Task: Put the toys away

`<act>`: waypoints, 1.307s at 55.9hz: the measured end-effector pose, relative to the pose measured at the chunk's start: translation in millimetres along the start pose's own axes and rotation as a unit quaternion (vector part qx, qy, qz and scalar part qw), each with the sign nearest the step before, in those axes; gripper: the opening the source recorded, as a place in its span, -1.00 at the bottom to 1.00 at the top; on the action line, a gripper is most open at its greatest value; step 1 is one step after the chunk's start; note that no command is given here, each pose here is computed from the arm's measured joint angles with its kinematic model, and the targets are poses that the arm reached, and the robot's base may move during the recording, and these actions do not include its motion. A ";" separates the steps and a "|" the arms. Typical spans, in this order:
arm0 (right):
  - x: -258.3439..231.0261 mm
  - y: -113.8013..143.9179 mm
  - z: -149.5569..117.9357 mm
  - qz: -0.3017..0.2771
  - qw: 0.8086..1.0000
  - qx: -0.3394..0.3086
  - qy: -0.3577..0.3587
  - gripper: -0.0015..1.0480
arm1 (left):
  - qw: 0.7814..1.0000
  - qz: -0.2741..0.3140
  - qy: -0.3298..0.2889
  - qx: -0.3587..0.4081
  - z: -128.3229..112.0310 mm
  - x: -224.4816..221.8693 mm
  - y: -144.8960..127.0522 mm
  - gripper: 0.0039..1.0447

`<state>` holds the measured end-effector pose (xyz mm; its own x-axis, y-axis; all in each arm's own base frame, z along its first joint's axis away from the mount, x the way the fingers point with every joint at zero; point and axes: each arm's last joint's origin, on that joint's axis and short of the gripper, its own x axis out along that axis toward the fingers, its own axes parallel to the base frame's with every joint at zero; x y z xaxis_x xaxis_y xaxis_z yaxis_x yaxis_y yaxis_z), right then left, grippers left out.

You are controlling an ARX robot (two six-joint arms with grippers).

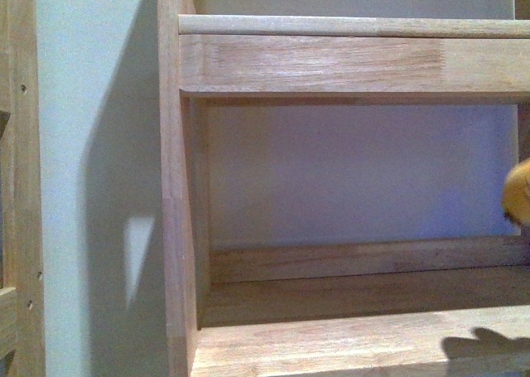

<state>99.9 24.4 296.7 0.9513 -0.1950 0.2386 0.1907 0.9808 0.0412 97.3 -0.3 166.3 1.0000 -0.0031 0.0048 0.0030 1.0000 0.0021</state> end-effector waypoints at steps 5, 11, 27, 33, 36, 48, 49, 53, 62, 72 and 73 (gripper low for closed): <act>7.3 5.4 29.7 0.007 1.000 -0.005 -0.028 -0.88 | 1.000 0.000 0.000 0.000 0.0 0.0 0.0 0.88; 14.2 9.4 59.8 0.012 0.998 -0.016 -0.054 -0.88 | 1.000 0.000 0.000 0.000 0.0 0.0 0.0 0.88; 30.4 17.9 127.1 0.049 0.990 -0.045 -0.125 -0.88 | 1.000 0.000 0.000 0.000 0.0 0.0 0.0 0.88; 38.6 14.9 152.4 0.073 0.985 -0.048 -0.146 -0.88 | 1.000 0.000 0.000 0.000 0.0 0.0 0.0 0.88; 41.2 12.4 162.3 0.093 0.983 -0.035 -0.157 -0.88 | 1.000 0.000 0.000 0.000 0.0 0.0 0.0 0.88; 64.8 -0.1 188.5 0.163 0.968 0.017 -0.191 -0.88 | 1.000 0.000 0.000 0.000 0.0 0.0 0.0 0.88; 70.1 -1.6 190.0 0.165 0.967 0.023 -0.193 -0.88 | 1.000 0.000 0.000 0.000 0.0 0.0 0.0 0.88; 91.6 -6.5 190.8 0.171 0.967 0.043 -0.186 -0.88 | 1.000 0.000 0.000 0.000 0.0 0.0 0.0 0.88; 149.1 -17.9 177.7 0.177 0.970 0.095 -0.135 -0.88 | 1.000 0.000 0.000 0.000 0.0 0.0 0.0 0.88; 188.3 -19.5 169.6 0.181 0.969 0.127 -0.107 -0.88 | 1.000 0.000 0.000 0.000 0.0 0.0 0.0 0.88; 192.5 -18.9 169.8 0.182 0.969 0.131 -0.106 -0.88 | 1.000 0.000 0.000 0.000 0.0 0.0 0.0 0.88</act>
<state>238.3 -30.5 506.6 0.8677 0.1424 0.4762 -0.2422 0.9578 0.1548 97.3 -0.3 166.3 1.0000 -0.0031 0.0051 0.0030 1.0000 0.0021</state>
